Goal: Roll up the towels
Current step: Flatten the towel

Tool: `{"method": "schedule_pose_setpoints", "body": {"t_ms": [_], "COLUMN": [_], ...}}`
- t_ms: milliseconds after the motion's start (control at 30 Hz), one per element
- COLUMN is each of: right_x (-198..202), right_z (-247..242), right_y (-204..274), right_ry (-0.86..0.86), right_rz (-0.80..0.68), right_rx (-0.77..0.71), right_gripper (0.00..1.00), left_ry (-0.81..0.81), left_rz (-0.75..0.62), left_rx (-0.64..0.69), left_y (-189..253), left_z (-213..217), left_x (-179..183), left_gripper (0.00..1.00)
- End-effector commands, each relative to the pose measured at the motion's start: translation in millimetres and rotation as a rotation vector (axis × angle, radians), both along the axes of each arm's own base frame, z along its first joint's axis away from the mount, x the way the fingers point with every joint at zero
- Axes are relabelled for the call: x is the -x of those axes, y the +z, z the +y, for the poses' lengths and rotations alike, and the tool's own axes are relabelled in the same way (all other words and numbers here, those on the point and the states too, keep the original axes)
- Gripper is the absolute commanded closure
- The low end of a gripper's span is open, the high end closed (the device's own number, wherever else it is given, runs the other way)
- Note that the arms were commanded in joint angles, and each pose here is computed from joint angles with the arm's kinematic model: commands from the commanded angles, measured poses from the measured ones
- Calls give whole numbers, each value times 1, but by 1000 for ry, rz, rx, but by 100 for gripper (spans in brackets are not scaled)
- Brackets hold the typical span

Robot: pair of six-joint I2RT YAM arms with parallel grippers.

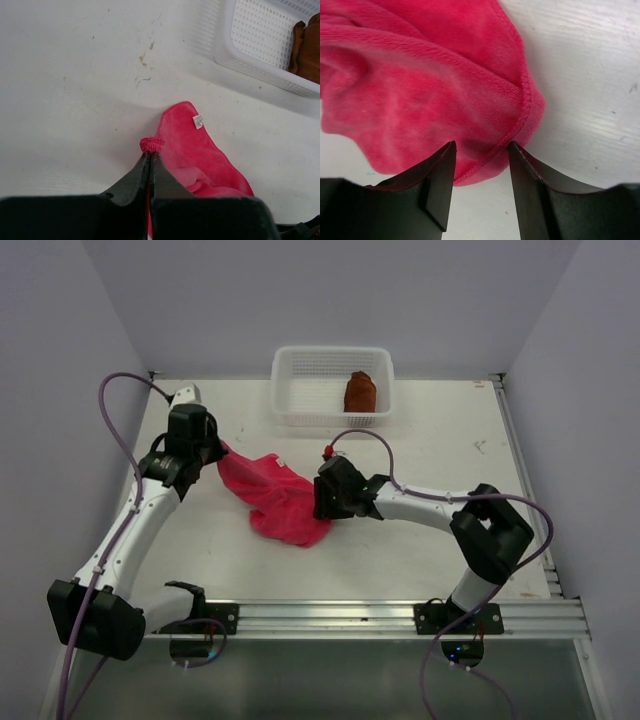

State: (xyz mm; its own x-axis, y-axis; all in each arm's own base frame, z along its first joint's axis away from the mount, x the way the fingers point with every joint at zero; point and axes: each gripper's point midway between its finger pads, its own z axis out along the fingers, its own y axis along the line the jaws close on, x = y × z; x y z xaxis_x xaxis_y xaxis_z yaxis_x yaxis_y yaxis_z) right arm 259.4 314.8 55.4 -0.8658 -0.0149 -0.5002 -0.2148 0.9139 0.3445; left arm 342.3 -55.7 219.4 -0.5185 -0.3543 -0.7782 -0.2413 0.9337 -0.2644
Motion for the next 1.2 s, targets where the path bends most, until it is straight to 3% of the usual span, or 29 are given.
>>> {"method": "schedule_pose_setpoints", "body": {"t_ms": [0,33,167,300,467,800,1000,1167], "right_x": [-8,-8,-6,-11,-15,-33,-49,-68], "right_z": [-19,-20,-19,-18,-39,-80,-109,-115], "right_y": [-11,-15,-25,0,42,191,221,217], "right_ry": [-124,-128,-123,-99,-90,-48,-67,-85], "right_rz": [0,9,28,-24,-122,-388,-457,-429], "right_rx": [91,99,109,86,135,133,207,154], "right_gripper": [50,53,86,100,100,100,100,100], "left_ry": [8,7,21,67,117,193,199,134], "left_rz": [-43,-49,-101,-152,-190,-264,-300,-372], "left_rx": [-13,-10,-7,-32,-48,-51,-40,11], "left_y": [15,18,39,65,89,140,157,165], "left_z": [6,6,9,20,33,48,51,40], "left_x": [2,2,0,-5,-10,-12,-4,8], "left_gripper": [100,100,100,100,100,100,100,100]}}
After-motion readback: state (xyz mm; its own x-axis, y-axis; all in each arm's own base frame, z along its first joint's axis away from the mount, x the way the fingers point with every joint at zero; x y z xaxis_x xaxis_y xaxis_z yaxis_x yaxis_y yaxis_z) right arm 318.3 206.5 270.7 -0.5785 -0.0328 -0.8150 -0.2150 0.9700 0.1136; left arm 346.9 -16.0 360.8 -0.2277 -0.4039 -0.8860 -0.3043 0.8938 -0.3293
